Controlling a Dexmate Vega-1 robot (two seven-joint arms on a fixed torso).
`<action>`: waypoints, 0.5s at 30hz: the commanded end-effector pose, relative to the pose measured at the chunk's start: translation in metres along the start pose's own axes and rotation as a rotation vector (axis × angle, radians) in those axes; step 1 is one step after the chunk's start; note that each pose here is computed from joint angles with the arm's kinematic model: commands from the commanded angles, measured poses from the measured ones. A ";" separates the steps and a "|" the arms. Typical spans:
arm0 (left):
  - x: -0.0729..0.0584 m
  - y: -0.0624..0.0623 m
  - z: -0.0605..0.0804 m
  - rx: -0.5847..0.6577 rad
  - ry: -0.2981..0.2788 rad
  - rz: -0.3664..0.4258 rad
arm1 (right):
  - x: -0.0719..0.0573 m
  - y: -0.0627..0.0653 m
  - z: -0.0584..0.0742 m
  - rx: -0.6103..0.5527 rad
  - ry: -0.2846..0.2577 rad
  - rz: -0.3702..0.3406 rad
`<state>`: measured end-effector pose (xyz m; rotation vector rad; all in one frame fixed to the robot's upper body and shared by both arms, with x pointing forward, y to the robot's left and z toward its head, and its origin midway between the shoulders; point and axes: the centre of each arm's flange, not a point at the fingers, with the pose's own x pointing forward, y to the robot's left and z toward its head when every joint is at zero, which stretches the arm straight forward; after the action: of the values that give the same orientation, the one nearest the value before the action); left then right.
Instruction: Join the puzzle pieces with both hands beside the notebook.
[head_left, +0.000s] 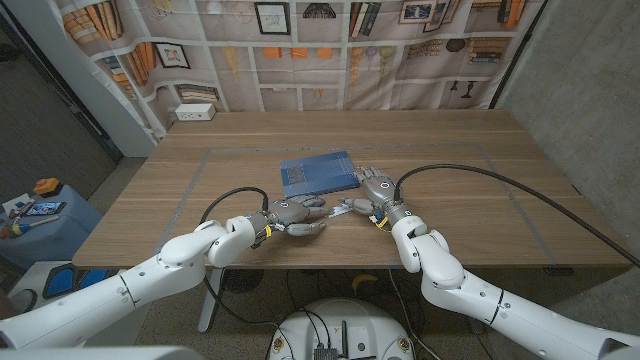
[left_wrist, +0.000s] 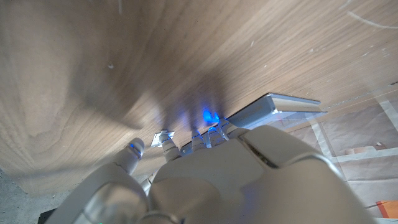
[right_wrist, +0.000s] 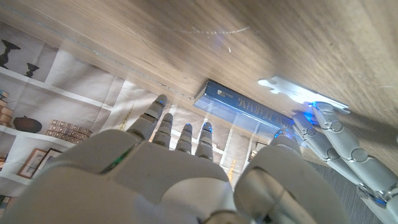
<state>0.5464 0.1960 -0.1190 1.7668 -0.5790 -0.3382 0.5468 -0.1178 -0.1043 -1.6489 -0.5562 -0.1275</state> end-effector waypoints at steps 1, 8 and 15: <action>0.000 0.000 0.000 0.002 -0.005 -0.001 | 0.003 0.007 0.001 -0.008 0.008 0.019; 0.001 0.000 -0.001 0.002 -0.007 -0.002 | 0.005 0.012 0.001 -0.023 0.011 0.023; 0.002 0.001 -0.002 0.000 -0.008 -0.003 | 0.006 0.014 0.001 -0.029 0.012 0.015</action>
<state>0.5475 0.1964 -0.1181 1.7690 -0.5814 -0.3400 0.5531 -0.1169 -0.1101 -1.6667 -0.5371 -0.1280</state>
